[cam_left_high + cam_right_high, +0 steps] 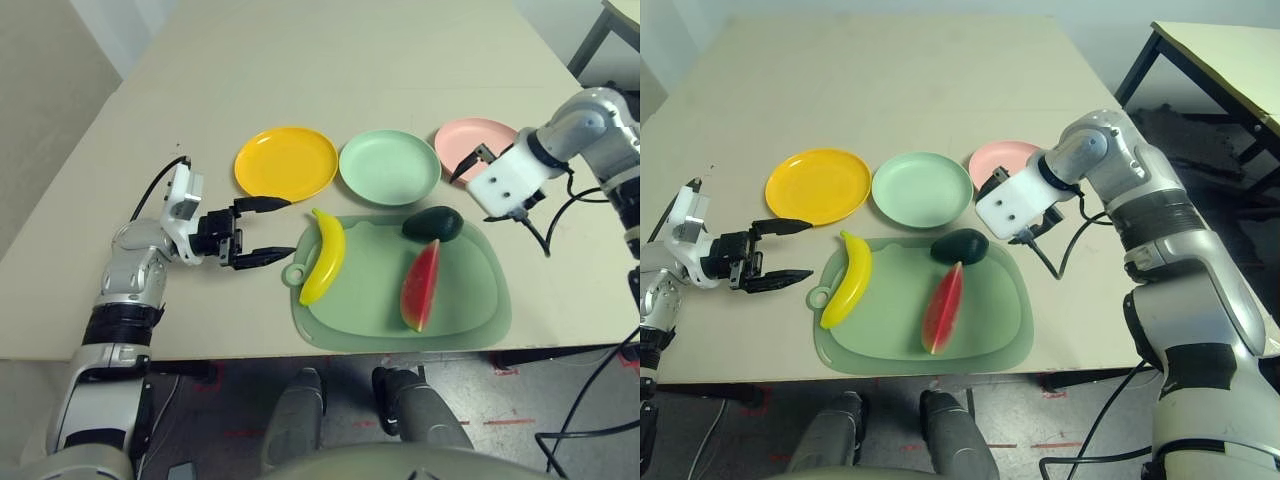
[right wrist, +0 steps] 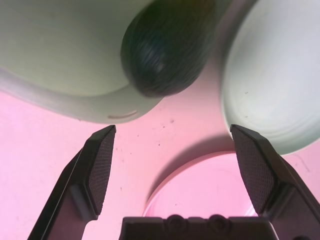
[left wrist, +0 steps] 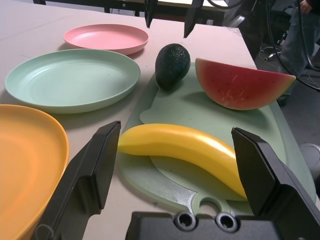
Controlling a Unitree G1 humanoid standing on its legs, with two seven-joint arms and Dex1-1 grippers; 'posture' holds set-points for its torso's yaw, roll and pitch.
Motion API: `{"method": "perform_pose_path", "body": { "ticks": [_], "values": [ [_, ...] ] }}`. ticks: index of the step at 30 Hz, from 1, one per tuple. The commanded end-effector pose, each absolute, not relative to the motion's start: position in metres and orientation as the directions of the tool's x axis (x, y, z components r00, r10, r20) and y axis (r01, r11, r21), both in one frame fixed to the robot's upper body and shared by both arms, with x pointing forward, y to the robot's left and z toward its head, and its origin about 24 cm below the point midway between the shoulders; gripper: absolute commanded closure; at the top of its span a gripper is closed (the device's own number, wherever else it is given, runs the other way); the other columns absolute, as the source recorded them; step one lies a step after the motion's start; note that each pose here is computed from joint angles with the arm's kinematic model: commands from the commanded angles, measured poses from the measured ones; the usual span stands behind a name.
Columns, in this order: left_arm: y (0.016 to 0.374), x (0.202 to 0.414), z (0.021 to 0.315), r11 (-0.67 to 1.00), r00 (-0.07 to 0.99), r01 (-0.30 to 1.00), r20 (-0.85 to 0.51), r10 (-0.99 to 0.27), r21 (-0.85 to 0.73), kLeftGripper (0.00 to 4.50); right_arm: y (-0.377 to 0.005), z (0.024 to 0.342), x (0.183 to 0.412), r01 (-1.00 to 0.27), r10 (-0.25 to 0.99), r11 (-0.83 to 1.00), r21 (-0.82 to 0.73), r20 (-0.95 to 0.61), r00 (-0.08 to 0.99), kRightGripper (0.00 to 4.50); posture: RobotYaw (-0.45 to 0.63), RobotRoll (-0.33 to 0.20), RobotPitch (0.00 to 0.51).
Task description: Place the fruits into color-matched plates.
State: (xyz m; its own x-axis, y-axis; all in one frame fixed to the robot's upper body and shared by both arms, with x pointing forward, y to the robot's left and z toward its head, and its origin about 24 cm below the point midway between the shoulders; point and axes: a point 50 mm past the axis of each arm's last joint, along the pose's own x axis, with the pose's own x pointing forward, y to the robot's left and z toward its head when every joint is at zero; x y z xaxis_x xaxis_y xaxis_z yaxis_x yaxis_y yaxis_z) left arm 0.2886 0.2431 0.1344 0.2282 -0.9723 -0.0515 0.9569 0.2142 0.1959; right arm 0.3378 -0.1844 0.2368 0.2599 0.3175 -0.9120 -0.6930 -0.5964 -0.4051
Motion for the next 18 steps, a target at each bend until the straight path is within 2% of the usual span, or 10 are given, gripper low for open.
{"method": "perform_pose_path", "body": {
  "ticks": [1, 7, 18],
  "values": [
    [0.242, 0.289, 0.132, 0.199, 0.216, 0.96, -0.069, -0.974, 0.198, 0.0, -0.184, 0.235, 0.331, -0.732, 0.341, -0.553, -0.397, -0.91, 0.236, 0.04, -0.02, 0.0, 0.165],
    [0.243, 0.29, 0.131, 0.198, 0.217, 0.959, -0.074, -0.973, 0.202, 0.0, -0.179, 0.234, 0.326, -0.797, 0.366, -0.468, -0.382, -0.905, 0.218, 0.04, -0.01, 0.0, 0.164],
    [0.244, 0.288, 0.129, 0.199, 0.219, 0.96, -0.085, -0.972, 0.2, 0.0, -0.157, 0.239, 0.315, -0.946, 0.453, -0.119, -0.302, -0.864, 0.219, 0.04, -0.01, 0.0, 0.166]
  ]
}}
